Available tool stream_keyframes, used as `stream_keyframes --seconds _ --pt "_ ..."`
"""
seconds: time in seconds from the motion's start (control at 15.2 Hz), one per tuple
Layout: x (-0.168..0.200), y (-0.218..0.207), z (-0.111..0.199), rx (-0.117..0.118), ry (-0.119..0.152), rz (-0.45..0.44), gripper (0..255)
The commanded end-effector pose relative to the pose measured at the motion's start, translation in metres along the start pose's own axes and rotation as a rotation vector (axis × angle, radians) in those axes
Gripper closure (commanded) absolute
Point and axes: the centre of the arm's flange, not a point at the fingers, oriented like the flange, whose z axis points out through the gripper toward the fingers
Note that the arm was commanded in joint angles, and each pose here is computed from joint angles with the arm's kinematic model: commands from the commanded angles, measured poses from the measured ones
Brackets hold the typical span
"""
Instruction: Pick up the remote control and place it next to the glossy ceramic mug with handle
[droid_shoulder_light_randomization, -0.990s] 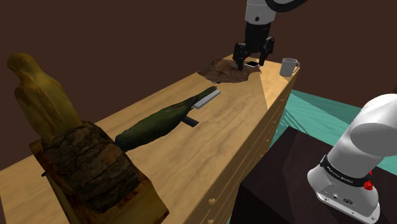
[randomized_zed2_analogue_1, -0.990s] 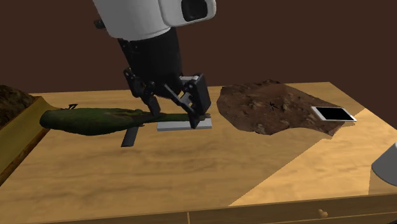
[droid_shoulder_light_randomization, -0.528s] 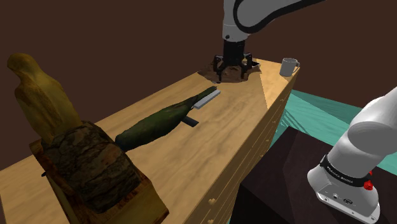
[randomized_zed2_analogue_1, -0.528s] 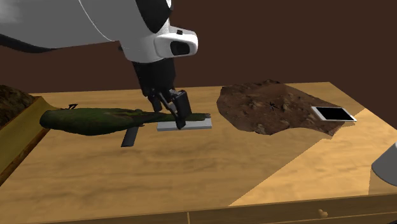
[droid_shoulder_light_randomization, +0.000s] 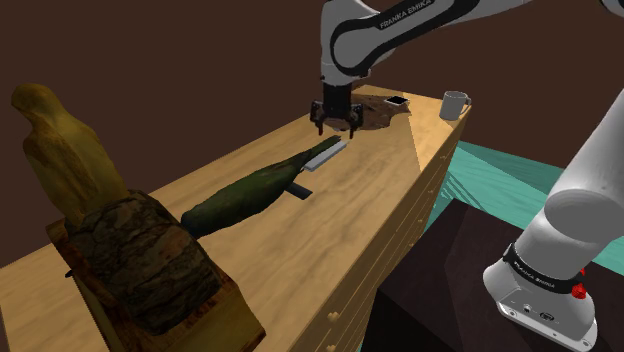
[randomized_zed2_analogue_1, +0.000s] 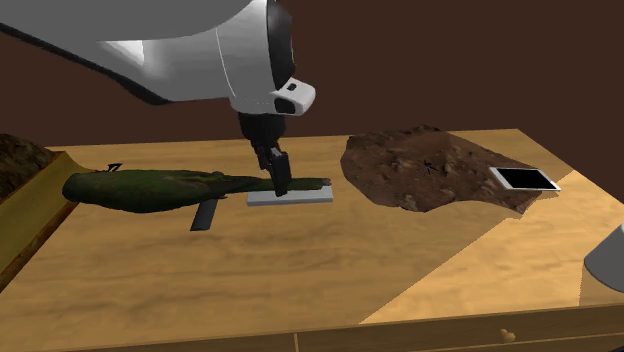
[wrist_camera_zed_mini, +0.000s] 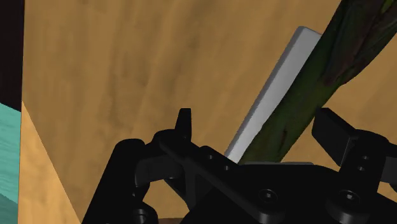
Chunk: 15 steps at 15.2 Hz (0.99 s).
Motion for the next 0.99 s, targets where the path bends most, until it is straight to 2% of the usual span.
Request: stream_keyframes --seconds 0.0,0.26,0.33,0.79,0.92 --pt "0.01 -0.017 0.018 0.005 -0.014 0.086 0" --pt "0.039 -0.048 0.051 0.015 -0.041 0.248 0" --pt "0.042 -0.051 0.054 0.016 -0.044 0.265 0" --pt "0.04 -0.052 0.094 0.016 -0.044 0.265 0" --pt "0.04 -0.052 0.094 0.016 -0.044 0.265 0"
